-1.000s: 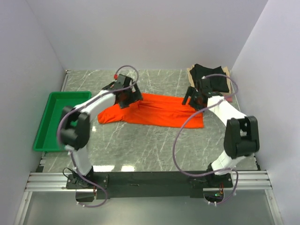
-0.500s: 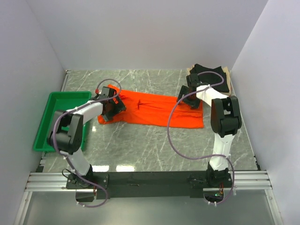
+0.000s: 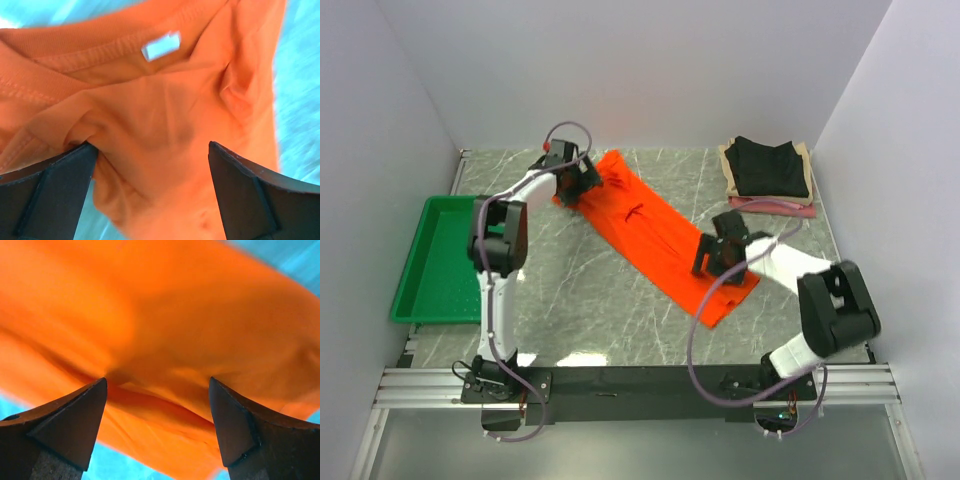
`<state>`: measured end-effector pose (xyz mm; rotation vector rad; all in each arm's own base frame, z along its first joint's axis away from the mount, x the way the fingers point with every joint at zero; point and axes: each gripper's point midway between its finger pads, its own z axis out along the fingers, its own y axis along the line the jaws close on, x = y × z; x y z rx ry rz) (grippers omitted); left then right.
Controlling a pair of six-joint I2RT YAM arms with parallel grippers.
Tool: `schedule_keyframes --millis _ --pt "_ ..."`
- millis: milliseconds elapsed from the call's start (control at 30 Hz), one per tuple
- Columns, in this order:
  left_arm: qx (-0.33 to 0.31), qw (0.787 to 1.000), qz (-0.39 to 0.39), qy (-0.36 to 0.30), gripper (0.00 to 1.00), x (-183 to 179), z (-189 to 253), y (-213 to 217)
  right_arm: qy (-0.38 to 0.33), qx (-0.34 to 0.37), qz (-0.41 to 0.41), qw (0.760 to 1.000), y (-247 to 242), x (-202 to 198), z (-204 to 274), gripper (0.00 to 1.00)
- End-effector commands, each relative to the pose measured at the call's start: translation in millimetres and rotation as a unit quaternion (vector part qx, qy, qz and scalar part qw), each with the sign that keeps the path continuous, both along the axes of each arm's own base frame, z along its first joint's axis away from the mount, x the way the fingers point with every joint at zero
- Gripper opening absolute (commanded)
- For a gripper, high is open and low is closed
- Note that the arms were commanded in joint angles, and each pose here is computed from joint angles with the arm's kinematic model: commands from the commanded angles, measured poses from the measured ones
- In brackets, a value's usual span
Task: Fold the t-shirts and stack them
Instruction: Fold the tshirt
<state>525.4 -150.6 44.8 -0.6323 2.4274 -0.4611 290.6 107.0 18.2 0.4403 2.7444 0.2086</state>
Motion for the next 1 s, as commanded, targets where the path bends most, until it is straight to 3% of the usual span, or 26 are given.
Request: schedule_keyframes --millis 0,167,267,400,633,833,967 --pt "-0.01 0.998 -0.057 0.025 0.99 20 -36 -16 0.092 0.053 0.051 0.993 40 -89 -26 0.89" --pt "-0.024 0.995 -0.1 -0.02 0.99 82 -34 -38 0.117 0.121 0.148 0.975 101 -143 -26 0.89" --pt "-0.056 0.989 -0.131 -0.042 0.99 95 -46 -54 0.11 0.128 0.219 0.961 133 -162 -19 0.89" --pt "-0.087 0.984 -0.133 -0.079 0.99 112 -41 -61 0.064 0.114 0.251 0.959 159 -155 -5 0.89" --pt "-0.065 0.984 -0.092 -0.136 0.99 137 -5 -49 -0.001 0.115 0.273 0.955 178 -141 32 0.89" --pt "-0.072 0.972 -0.093 -0.205 0.99 135 99 -53 -0.082 0.106 0.249 0.959 171 -118 84 0.9" --pt "-0.047 0.964 -0.107 -0.238 0.99 96 182 -59 -0.131 0.094 0.215 0.963 151 -105 113 0.93"
